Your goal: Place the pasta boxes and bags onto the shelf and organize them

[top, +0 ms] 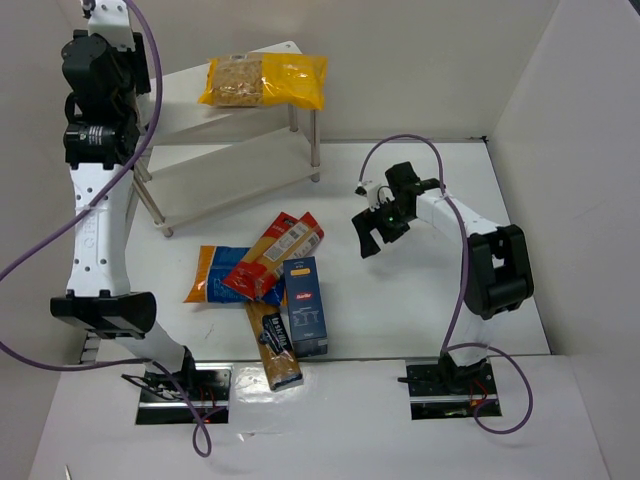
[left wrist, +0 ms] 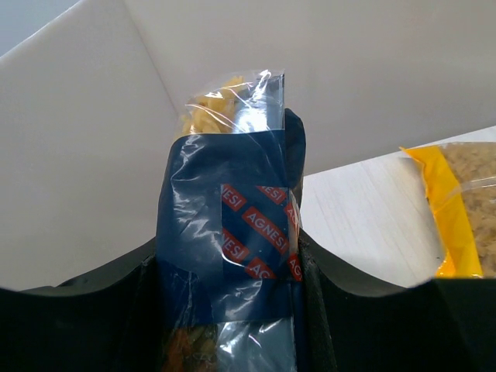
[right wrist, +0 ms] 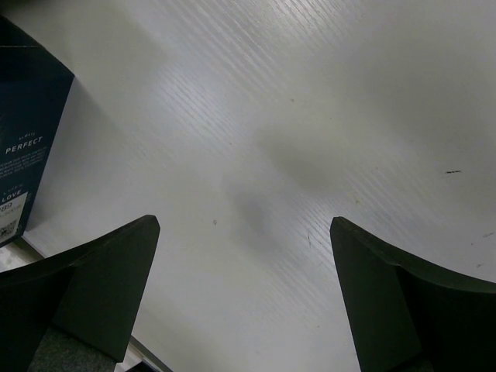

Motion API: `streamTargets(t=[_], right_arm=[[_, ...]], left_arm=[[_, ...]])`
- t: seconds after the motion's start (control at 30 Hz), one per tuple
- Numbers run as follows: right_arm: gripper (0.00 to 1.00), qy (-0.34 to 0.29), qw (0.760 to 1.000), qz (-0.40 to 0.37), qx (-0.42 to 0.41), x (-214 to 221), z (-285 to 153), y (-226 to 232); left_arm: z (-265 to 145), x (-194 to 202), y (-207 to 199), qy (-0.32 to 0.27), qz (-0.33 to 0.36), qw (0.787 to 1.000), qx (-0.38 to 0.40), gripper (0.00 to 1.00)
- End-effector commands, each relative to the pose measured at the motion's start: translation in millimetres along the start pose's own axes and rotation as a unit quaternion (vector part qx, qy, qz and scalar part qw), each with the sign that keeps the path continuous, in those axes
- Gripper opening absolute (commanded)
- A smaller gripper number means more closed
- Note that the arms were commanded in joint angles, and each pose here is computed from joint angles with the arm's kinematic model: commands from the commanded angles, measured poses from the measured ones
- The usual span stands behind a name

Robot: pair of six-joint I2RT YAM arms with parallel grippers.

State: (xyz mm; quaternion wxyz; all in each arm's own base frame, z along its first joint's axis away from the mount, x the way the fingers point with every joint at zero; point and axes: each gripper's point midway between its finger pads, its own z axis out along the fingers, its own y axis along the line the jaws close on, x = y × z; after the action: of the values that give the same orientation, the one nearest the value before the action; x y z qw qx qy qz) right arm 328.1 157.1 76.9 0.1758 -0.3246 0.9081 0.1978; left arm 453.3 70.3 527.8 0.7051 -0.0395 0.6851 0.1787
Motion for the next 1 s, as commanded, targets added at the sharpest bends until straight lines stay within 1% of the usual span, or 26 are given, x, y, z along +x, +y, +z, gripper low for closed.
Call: streamTargets(t=[0.0,0.1,0.13,0.2,0.23,0.27,0.33,0.4,0.43,0.47,0.5,0.57,0.6,0.7,0.73,0.77,0.8,0.87,0.97], right_arm=[[1.00,-0.007,1.000,-0.009,-0.013,-2,4,3],[1.00,-0.007,1.000,-0.014,-0.013,-2,4,2],[1.00,-0.007,1.000,-0.014,-0.013,-2,4,2],[1.00,-0.009,1.000,-0.014,-0.018,-3,4,4],[1.00,-0.009,1.000,-0.014,-0.018,-3,4,4],[1.00,-0.011,1.000,-0.014,-0.022,-3,4,5],[1.00,-0.007,1.000,-0.017,-0.023,-1,4,6],[1.00,-0.007,1.000,-0.017,-0.023,-1,4,6],[1.00,-0.003,1.000,-0.015,-0.025,0,7,5],[1.00,-0.003,1.000,-0.019,-0.025,0,7,5],[1.00,-0.003,1.000,-0.019,-0.025,0,7,5],[1.00,0.001,1.000,-0.017,-0.026,2,6,6],[1.00,0.005,0.999,-0.015,-0.028,4,9,5],[1.00,0.001,1.000,-0.017,-0.026,1,8,4],[1.00,0.003,0.999,-0.015,-0.032,2,10,5],[1.00,0.007,0.999,-0.013,-0.033,4,10,6],[1.00,0.007,0.999,-0.013,-0.033,4,10,6],[1.00,0.006,0.999,-0.013,-0.038,2,8,8],[1.00,0.006,0.999,-0.018,-0.038,2,8,8]], left_arm=[[-17,-75,34,-0.132,-0.020,0.989,-0.059,0.00],[-5,-61,32,-0.121,0.000,0.990,-0.066,0.00],[0,-49,30,-0.106,0.004,0.992,-0.068,0.00],[5,-42,28,-0.105,0.017,0.992,-0.069,0.00],[10,-29,24,-0.092,0.022,0.993,-0.066,0.00],[12,-25,23,-0.090,0.030,0.993,-0.066,0.00],[16,-13,15,-0.079,0.047,0.994,-0.059,0.00],[22,9,-4,-0.058,0.077,0.995,-0.040,0.00],[16,6,-5,-0.065,0.083,0.994,-0.038,0.00],[15,11,-10,-0.061,0.094,0.993,-0.033,0.00],[16,30,-21,-0.047,0.118,0.992,-0.023,0.00],[7,39,-28,-0.042,0.139,0.989,-0.012,0.00],[0,56,-32,-0.027,0.160,0.987,-0.002,0.00],[-15,75,-52,-0.020,0.190,0.981,0.034,0.00],[-25,73,-54,-0.025,0.206,0.977,0.042,0.00],[-29,98,-59,-0.004,0.223,0.973,0.057,0.00],[-37,96,-56,-0.010,0.228,0.972,0.060,0.00],[-49,117,-63,0.007,0.252,0.964,0.086,0.00],[-58,137,-63,0.021,0.285,0.953,0.099,0.00]])
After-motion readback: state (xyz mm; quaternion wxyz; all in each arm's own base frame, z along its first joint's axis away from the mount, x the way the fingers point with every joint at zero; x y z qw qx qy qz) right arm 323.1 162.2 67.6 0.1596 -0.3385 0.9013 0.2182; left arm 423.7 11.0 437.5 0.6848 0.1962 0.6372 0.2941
